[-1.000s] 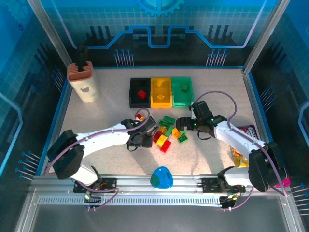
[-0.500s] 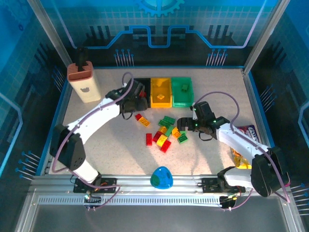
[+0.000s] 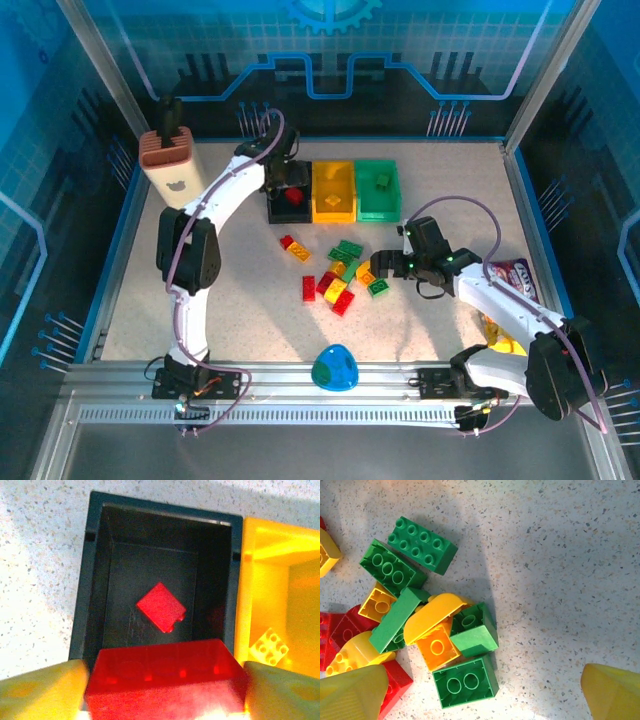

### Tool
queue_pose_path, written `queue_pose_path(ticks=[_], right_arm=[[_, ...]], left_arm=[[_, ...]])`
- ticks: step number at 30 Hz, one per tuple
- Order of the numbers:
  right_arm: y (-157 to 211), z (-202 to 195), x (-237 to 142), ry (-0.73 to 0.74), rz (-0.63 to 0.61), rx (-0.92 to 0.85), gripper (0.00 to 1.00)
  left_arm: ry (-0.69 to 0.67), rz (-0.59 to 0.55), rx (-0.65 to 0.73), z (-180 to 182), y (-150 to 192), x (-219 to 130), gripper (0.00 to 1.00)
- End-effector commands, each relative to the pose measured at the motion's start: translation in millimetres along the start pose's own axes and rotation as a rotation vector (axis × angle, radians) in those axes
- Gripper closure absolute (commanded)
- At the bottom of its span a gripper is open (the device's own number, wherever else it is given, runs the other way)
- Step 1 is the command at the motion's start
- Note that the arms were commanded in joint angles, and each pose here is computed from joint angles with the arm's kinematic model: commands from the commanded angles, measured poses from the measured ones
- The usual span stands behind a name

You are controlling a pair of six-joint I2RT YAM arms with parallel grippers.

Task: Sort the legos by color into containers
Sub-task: Place the lego in the container, then pick up the lego from the center of the table.

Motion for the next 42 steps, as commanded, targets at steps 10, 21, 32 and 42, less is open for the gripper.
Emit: queue_pose_path(ticks=[10,21,32,42], right_arm=[[-4.3,35.1,-7.8,-0.056,-0.001,-0.133,0.01],[9.3,112.0,12.5,-0.069,0.089,-0.362,0.12],[43.9,170.9,64.0,-0.041,0.247,-0.446,0.27],[63.7,184.9,107.2,0.034,0.331,-0.432,0.32]], left_arm=[[0.149,-0.174,-0.008,7.5,53.1,-80.8,0.06],[0.178,-0.102,-0.074,45.6,172.3,-71.5,0.19],[0.233,-0.258,-0.122,79.5,238.2,-116.3,0.22],[0.203,-0.282,-0.135,93.2,254.3,-131.6,0.23]])
Point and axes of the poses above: each hand's point on the last joint's axis, 136 mm out from that joint toward the fingers, its own x axis out along the fingers, its own z axis along the line the jaws close on, y = z × x, the point moved 8 cm from there along -x, back along the fingers, and after that the axes turned 10 degrees about x, right-handed, at the moved point
